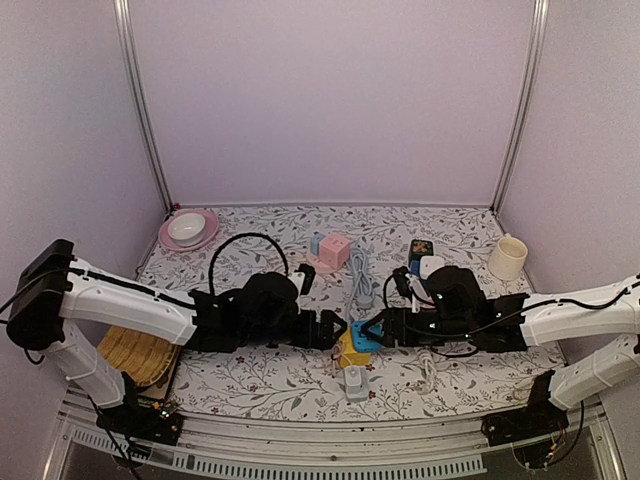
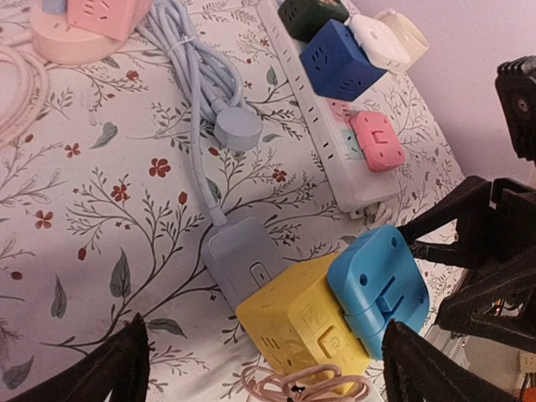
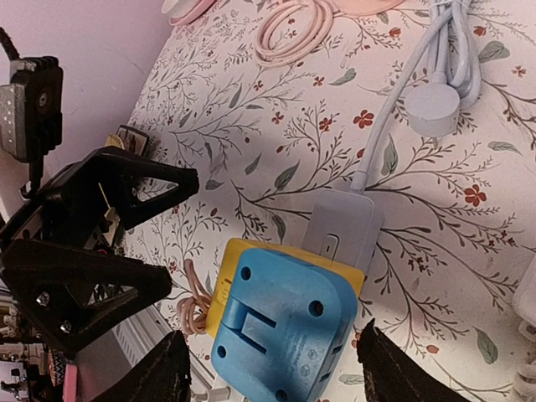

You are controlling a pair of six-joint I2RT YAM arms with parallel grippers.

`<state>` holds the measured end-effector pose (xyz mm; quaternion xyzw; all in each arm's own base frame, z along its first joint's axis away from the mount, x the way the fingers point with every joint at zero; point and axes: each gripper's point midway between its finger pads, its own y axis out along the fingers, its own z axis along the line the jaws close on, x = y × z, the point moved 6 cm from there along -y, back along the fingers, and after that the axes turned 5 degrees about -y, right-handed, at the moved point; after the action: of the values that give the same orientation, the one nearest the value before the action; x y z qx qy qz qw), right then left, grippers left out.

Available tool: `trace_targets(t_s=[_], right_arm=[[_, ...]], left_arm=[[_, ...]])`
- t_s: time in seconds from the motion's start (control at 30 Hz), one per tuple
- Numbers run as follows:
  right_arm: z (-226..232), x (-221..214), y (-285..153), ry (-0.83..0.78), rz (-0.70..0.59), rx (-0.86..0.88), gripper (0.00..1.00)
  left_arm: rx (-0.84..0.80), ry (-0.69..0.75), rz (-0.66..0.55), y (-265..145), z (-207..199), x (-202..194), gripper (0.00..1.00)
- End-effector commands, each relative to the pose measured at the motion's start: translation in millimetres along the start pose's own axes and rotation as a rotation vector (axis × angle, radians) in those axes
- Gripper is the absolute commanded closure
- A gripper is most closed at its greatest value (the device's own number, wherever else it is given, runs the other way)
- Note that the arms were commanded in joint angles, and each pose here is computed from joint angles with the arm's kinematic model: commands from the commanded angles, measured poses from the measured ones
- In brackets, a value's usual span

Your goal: Pull the plug off the socket

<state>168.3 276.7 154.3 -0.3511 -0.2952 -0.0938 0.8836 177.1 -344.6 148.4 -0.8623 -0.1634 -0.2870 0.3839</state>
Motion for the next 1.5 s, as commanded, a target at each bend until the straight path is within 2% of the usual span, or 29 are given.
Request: trace_targets(t_s=[0.0,0.27,0.73,1.2,1.3,1.47], right_arm=[[2,4,5,0.057,-0.041,0.052,0.3],[-9,-9,10,0.134,-0.019,0.086,0.34],[-7,-12,14,0.21,-0.012,0.215,0.49],[11,-6,7,0.259,-0.016,0.369,0.91],[18,-6,2,0.275,-0.011,0.436,0.95],[28,-2,-10,0.313,-0.029,0.538,0.96]], left_arm=[[0.011,0.029,0.032,12,-6,-6,0.03],[0.022,0.025,0.078,21,1,-23,0.03],[0.061,0.015,0.107,26,9,-41,0.03],[0.107,0.006,0.133,28,22,-52,0.03],[0.114,0.005,0.135,27,24,-53,0.03],[0.118,0.003,0.141,28,25,-56,0.03]])
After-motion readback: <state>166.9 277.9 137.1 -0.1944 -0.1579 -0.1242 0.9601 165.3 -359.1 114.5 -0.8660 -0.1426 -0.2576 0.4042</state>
